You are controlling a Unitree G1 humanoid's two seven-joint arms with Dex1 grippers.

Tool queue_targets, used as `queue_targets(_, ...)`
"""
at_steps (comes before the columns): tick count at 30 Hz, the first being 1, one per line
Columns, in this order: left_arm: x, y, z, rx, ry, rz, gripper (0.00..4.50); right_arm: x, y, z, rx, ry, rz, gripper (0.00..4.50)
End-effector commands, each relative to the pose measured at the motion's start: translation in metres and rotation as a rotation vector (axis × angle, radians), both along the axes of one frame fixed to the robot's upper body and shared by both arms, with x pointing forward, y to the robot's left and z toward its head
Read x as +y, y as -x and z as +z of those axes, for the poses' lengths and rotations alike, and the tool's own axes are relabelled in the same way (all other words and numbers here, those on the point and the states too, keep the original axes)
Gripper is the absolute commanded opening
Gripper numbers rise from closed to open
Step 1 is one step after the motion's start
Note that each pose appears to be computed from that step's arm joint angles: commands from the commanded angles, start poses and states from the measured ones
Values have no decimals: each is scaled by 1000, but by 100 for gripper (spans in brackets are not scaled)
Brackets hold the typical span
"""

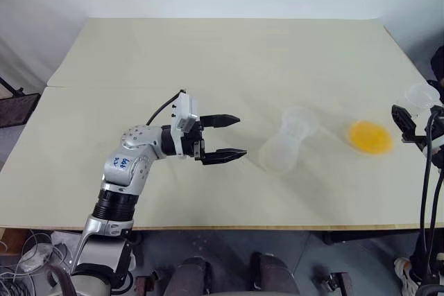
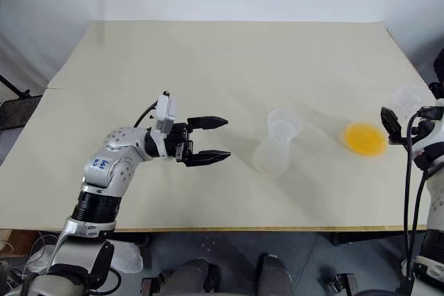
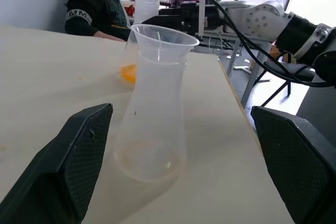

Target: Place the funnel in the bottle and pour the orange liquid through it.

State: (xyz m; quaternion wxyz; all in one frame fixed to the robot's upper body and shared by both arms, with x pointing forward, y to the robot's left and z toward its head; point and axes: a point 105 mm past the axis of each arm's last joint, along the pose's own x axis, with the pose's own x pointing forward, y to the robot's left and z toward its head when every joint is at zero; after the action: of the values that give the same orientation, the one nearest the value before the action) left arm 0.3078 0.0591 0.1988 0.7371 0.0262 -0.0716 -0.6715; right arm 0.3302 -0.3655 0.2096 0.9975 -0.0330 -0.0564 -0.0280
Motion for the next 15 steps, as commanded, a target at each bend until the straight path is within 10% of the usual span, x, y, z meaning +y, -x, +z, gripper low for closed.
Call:
queue_targets(1,2,4,9,-36,23,-3,449,-7,-2,16,-44,31,-20,450)
queue_targets(8,2,0,8,-36,19,1,450,-2,1,30,-105,19,-13,257)
queue_targets(15,-3,-9,9,-47,23,-23,450,34,24,65,-191,136,33,244)
